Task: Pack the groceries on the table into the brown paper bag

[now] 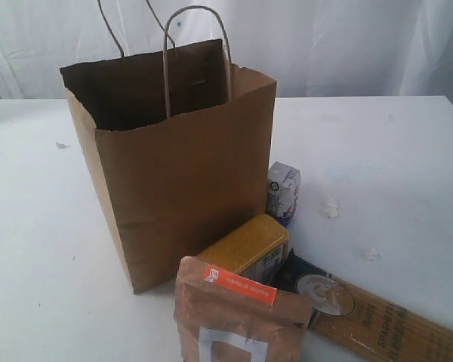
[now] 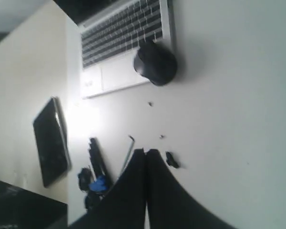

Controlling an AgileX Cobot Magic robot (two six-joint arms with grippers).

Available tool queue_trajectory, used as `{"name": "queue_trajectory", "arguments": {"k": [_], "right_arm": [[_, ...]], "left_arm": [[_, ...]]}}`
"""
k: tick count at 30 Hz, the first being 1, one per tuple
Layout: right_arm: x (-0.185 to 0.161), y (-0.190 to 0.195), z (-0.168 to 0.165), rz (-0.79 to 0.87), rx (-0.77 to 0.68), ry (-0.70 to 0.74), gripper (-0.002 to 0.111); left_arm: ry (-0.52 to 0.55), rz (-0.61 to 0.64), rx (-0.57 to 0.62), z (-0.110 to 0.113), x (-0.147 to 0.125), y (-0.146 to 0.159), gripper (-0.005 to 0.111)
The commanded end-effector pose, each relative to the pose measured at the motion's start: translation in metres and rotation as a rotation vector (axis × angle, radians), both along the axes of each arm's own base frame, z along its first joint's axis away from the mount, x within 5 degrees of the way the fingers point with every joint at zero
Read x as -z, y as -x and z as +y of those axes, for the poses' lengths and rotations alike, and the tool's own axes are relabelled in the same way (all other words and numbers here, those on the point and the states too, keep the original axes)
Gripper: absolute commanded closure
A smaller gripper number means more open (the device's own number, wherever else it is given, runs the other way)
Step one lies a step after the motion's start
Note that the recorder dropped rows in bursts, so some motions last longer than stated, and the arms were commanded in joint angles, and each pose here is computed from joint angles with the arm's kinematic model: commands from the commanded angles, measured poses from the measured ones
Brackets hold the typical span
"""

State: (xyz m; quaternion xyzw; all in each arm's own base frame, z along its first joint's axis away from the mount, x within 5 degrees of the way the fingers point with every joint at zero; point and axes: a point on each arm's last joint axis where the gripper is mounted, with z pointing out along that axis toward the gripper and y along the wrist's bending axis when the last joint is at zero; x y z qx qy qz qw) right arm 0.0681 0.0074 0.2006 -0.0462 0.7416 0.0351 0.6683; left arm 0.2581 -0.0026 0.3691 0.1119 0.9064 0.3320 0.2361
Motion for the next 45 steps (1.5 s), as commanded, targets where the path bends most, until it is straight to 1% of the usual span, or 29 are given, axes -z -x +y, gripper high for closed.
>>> {"name": "queue_trajectory", "arguments": {"k": [1, 3, 4, 8, 9, 11, 13, 14, 15, 16, 17, 18, 21, 23, 24, 25, 26, 28, 29, 31, 36, 39, 41, 43, 44, 45], "right_arm": [[0.0, 0.0, 0.0, -0.003, 0.004, 0.004, 0.108], [0.0, 0.0, 0.0, -0.003, 0.004, 0.004, 0.108], [0.0, 0.0, 0.0, -0.003, 0.004, 0.004, 0.108], [0.0, 0.0, 0.0, -0.003, 0.004, 0.004, 0.108], [0.0, 0.0, 0.0, -0.003, 0.004, 0.004, 0.108], [0.0, 0.0, 0.0, -0.003, 0.004, 0.004, 0.108], [0.0, 0.0, 0.0, -0.003, 0.004, 0.004, 0.108], [0.0, 0.0, 0.0, -0.003, 0.004, 0.004, 0.108], [0.0, 0.0, 0.0, -0.003, 0.004, 0.004, 0.108], [0.0, 0.0, 0.0, -0.003, 0.004, 0.004, 0.108], [0.0, 0.0, 0.0, -0.003, 0.004, 0.004, 0.108], [0.0, 0.0, 0.0, -0.003, 0.004, 0.004, 0.108], [0.0, 0.0, 0.0, -0.003, 0.004, 0.004, 0.108], [0.0, 0.0, 0.0, -0.003, 0.004, 0.004, 0.108], [0.0, 0.0, 0.0, -0.003, 0.004, 0.004, 0.108], [0.0, 0.0, 0.0, -0.003, 0.004, 0.004, 0.108], [0.0, 0.0, 0.0, -0.003, 0.004, 0.004, 0.108], [0.0, 0.0, 0.0, -0.003, 0.004, 0.004, 0.108], [0.0, 0.0, 0.0, -0.003, 0.004, 0.004, 0.108], [0.0, 0.0, 0.0, -0.007, 0.002, 0.003, 0.108], [0.0, 0.0, 0.0, -0.009, 0.001, 0.003, 0.108], [-0.002, 0.0, 0.001, -0.03, -0.007, -0.014, 0.108], [-0.009, 0.0, 0.003, -0.092, -0.033, -0.093, 0.108], [-0.02, 0.002, 0.008, -0.197, -0.089, -0.204, 0.108], [-0.029, 0.004, 0.011, -0.284, -0.142, -0.265, 0.108], [-0.035, 0.006, 0.013, -0.343, -0.178, -0.29, 0.108]], "left_arm": [[0.15, -0.005, -0.085, 0.009, 0.035, 0.017, 0.107], [0.211, -0.056, -0.116, 0.012, 0.047, 0.029, 0.107], [0.245, -0.112, -0.135, 0.014, 0.051, 0.036, 0.107], [0.39, -0.365, -0.129, 0.015, 0.061, 0.063, 0.107], [0.428, -0.429, -0.107, 0.014, 0.063, 0.072, 0.107], [0.466, -0.531, -0.029, 0.013, 0.065, 0.088, 0.107], [0.498, -0.617, 0.082, 0.01, 0.069, 0.107, 0.107], [0.525, -0.679, 0.142, 0.009, 0.073, 0.124, 0.107], [0.542, -0.716, 0.158, 0.009, 0.074, 0.133, 0.107], [0.585, -0.794, 0.168, 0.01, 0.073, 0.15, 0.107], [0.608, -0.834, 0.168, 0.011, 0.071, 0.158, 0.107], [0.653, -0.91, 0.172, 0.013, 0.068, 0.174, 0.107], [0.666, -1.03, 0.205, 0.017, 0.066, 0.2, 0.107], [0.673, -1.103, 0.225, 0.02, 0.071, 0.216, 0.107], [0.684, -1.116, 0.226, 0.02, 0.074, 0.219, 0.107], [0.702, -1.103, 0.209, 0.02, 0.083, 0.22, 0.107], [0.695, -1.074, 0.187, 0.021, 0.092, 0.218, 0.107], [0.643, -0.936, 0.071, 0.027, 0.122, 0.213, 0.107], [0.649, -0.873, 0.01, 0.029, 0.138, 0.212, 0.107], [0.749, -0.857, -0.055, 0.026, 0.154, 0.209, 0.107], [0.771, -0.868, 0.037, 0.019, 0.166, 0.204, 0.107], [0.746, -0.878, 0.122, 0.015, 0.165, 0.202, 0.107], [0.746, -0.908, 0.198, 0.011, 0.16, 0.201, 0.107], [0.733, -0.935, 0.275, 0.007, 0.155, 0.2, 0.107], [0.725, -0.945, 0.305, 0.006, 0.153, 0.2, 0.107], [0.723, -0.949, 0.315, 0.005, 0.153, 0.2, 0.107]]}}
